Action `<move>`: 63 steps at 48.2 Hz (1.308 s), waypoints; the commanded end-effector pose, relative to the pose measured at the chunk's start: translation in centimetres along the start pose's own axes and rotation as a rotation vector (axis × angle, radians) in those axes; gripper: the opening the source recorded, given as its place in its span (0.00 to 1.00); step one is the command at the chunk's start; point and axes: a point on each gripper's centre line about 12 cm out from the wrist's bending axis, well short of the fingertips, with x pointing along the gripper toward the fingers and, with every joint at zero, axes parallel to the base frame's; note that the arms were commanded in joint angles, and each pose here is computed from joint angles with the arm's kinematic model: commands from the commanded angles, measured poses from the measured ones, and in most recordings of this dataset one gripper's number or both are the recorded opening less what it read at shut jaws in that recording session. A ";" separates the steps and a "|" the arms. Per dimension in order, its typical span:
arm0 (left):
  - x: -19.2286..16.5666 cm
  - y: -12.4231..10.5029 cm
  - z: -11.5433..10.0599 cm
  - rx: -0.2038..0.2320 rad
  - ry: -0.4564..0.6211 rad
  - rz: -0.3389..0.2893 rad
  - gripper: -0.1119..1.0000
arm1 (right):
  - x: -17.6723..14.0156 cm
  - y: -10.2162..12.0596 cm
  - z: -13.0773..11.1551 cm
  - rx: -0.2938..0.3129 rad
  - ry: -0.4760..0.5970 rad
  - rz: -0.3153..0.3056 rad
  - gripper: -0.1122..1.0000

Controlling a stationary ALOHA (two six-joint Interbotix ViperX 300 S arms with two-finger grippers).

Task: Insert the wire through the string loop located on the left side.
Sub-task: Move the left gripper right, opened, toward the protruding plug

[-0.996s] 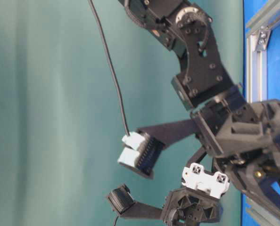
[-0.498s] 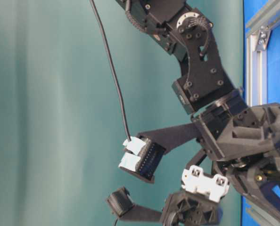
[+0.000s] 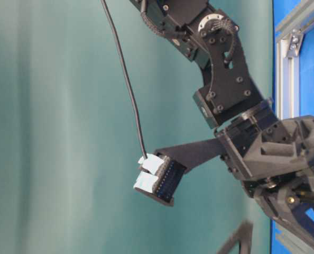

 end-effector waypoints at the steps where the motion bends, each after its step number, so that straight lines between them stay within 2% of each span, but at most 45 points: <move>1: -1.9 0.1 0.4 0.001 -0.041 -0.003 0.10 | -0.3 0.0 1.6 -0.001 -0.040 0.001 0.10; 12: -5.3 0.4 -0.2 -0.006 -0.060 -0.001 0.10 | -0.3 0.0 1.6 0.000 -0.040 0.001 0.10; 25: -5.8 -0.1 -0.7 -0.006 -0.009 -0.026 0.10 | -0.3 0.0 1.6 0.000 -0.040 0.001 0.10; 32: -6.0 -1.8 -0.7 0.015 -0.010 -0.104 0.10 | -0.3 0.0 1.5 -0.001 -0.037 0.001 0.10; 44: -7.3 -6.7 -1.2 0.074 -0.003 -0.336 0.10 | -0.3 0.0 1.7 0.000 -0.041 0.001 0.10; 50: -8.0 -8.5 -1.3 0.096 -0.002 -0.423 0.10 | -0.3 0.0 1.5 0.000 -0.037 0.001 0.10; 55: -8.2 -9.2 -1.4 0.107 0.002 -0.457 0.10 | -0.4 0.0 1.6 -0.001 -0.038 0.001 0.10; 63: -8.1 -9.3 -1.5 0.115 0.006 -0.459 0.10 | -0.4 0.0 1.6 0.000 -0.040 0.001 0.10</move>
